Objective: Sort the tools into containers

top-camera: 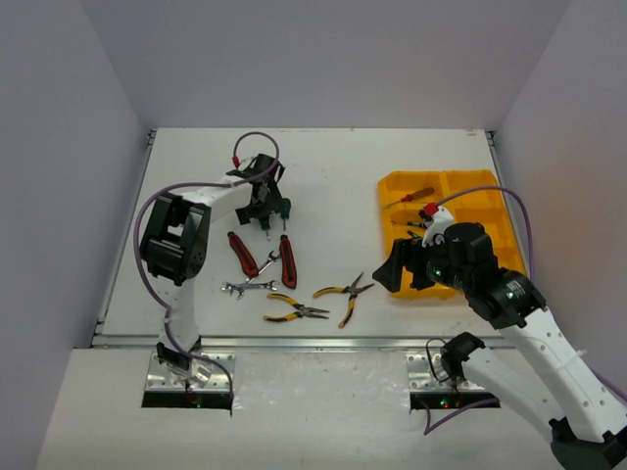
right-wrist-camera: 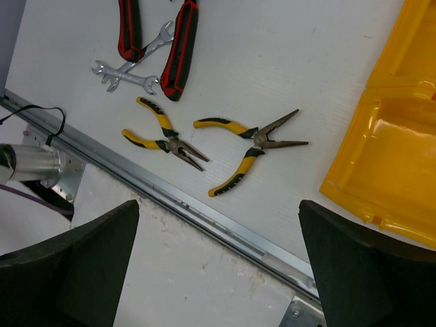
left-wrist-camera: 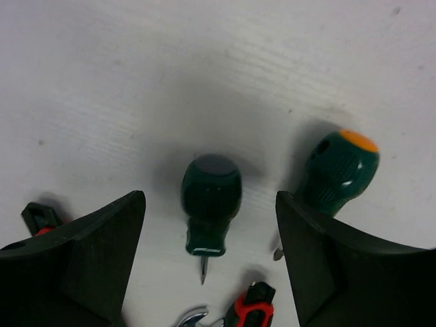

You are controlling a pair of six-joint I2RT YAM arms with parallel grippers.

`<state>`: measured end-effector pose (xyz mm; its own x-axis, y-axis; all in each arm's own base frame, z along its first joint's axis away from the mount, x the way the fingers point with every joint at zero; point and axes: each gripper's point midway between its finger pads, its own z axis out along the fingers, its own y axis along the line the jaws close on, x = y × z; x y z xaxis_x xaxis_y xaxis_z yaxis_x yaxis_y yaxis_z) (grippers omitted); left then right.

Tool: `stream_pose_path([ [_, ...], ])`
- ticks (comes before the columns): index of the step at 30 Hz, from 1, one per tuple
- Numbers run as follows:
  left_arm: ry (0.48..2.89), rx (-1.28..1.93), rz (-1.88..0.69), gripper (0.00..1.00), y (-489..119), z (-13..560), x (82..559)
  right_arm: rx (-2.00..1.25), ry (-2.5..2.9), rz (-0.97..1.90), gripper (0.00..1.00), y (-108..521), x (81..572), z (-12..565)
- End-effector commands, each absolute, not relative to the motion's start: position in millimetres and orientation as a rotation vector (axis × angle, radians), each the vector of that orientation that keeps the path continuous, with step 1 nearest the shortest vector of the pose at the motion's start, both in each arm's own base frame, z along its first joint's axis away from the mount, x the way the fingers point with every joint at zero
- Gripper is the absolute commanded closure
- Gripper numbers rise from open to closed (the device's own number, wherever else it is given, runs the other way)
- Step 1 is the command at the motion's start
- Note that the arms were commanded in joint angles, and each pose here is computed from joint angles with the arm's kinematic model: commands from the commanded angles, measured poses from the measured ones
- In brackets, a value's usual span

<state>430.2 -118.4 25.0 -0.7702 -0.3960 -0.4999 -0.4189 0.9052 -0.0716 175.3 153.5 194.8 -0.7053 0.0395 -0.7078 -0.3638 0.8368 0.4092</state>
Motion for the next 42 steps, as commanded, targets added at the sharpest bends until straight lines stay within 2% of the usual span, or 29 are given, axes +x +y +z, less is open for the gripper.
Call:
stream_pose_path([
  [1, 2.512, -0.587, 0.059, 0.36, -120.6, 31.1, 449.1, -0.266, 2.252, 0.717, 0.01, 154.1, 168.4, 192.0],
  [3, 2.526, -0.588, 0.075, 0.47, -119.3, 24.1, 446.7, -0.264, 2.259, 0.719, 0.01, 154.0, 167.0, 188.4],
  [9, 2.557, -0.588, 0.139, 0.59, -111.7, 9.7, 441.8, -0.267, 2.268, 0.754, 0.01, 157.7, 163.2, 184.7],
  [12, 2.562, -0.591, 0.145, 0.75, -108.0, 8.2, 441.0, -0.271, 2.261, 0.783, 0.01, 161.1, 161.8, 187.3],
  [13, 2.565, -0.587, 0.139, 0.75, -108.2, 8.4, 440.8, -0.273, 2.256, 0.790, 0.01, 162.0, 161.8, 188.5],
  [14, 2.563, -0.587, 0.135, 0.80, -107.8, 10.8, 440.6, -0.272, 2.256, 0.798, 0.01, 163.0, 161.7, 189.0],
  [15, 2.548, -0.593, 0.130, 0.93, -106.7, 18.7, 439.2, -0.269, 2.254, 0.811, 0.01, 165.0, 162.0, 189.7],
  [16, 2.530, -0.604, 0.126, 0.98, -105.3, 25.0, 438.3, -0.270, 2.253, 0.820, 0.01, 166.5, 162.3, 189.9],
  [20, 2.375, -0.635, -0.054, 1.00, -113.4, 82.0, 434.5, -0.316, 2.224, 0.932, 0.01, 184.0, 162.5, 191.8],
  [23, 2.213, -0.590, -0.353, 1.00, -142.2, 157.5, 406.7, -0.384, 2.170, 1.100, 0.01, 208.8, 162.2, 195.8],
  [29, 2.021, -0.418, -1.031, 1.00, -217.4, 233.1, 324.4, -0.426, 2.028, 1.356, 0.02, 248.8, 177.4, 218.6],
  [35, 1.814, -0.345, -1.373, 1.00, -230.0, 277.4, 269.4, -0.471, 1.892, 1.467, 0.06, 284.9, 190.5, 249.8],
  [38, 1.763, -0.326, -1.442, 1.00, -229.7, 285.2, 254.3, -0.484, 1.888, 1.466, 0.07, 303.6, 195.1, 249.2],
  [42, 1.718, -0.307, -1.524, 1.00, -233.1, 288.6, 239.9, -0.498, 1.862, 1.478, 0.18, 329.2, 197.9, 253.4],
])
